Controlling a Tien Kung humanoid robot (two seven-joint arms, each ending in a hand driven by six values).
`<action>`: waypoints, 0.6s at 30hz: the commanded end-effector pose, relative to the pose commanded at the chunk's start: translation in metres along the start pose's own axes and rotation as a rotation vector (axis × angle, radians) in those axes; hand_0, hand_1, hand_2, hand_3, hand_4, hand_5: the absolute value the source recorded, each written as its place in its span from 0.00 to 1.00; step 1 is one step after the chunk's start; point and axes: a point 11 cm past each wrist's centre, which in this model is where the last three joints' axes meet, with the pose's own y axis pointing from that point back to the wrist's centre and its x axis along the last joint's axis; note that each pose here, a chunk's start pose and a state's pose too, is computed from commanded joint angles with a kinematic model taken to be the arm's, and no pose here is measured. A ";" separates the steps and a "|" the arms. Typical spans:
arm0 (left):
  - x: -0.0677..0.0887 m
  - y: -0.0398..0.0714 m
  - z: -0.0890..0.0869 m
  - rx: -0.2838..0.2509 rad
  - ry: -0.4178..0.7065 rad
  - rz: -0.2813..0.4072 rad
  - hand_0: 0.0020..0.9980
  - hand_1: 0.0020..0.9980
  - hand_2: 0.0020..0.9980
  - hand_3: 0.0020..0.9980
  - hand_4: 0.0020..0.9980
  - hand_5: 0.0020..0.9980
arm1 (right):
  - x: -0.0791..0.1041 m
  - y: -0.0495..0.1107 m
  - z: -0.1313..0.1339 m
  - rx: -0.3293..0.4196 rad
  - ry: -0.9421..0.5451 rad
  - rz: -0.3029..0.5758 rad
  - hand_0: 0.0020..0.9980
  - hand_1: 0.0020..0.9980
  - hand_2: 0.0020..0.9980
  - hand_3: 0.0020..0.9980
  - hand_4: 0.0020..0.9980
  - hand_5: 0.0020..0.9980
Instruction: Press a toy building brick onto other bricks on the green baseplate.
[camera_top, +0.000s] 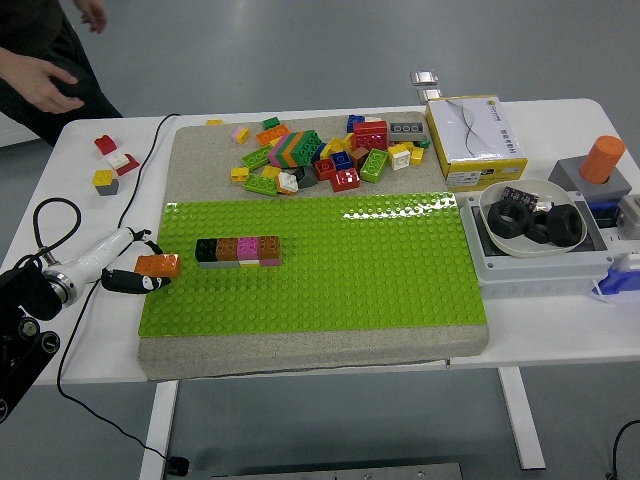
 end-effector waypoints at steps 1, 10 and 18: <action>0.000 0.000 0.000 -0.001 0.001 0.000 0.95 0.94 0.93 0.61 0.80 0.29 | 0.000 0.000 0.000 0.000 0.000 0.000 0.71 0.69 0.76 0.82 0.82 1.00; -0.001 -0.001 0.001 -0.009 0.006 -0.001 0.94 0.94 0.93 0.60 0.79 0.29 | 0.000 0.000 -0.001 0.001 0.001 0.000 0.71 0.69 0.76 0.82 0.82 1.00; -0.002 -0.001 0.003 -0.019 0.012 -0.002 0.93 0.93 0.91 0.55 0.71 0.25 | 0.001 0.000 0.001 -0.003 -0.002 0.000 0.70 0.69 0.76 0.82 0.82 1.00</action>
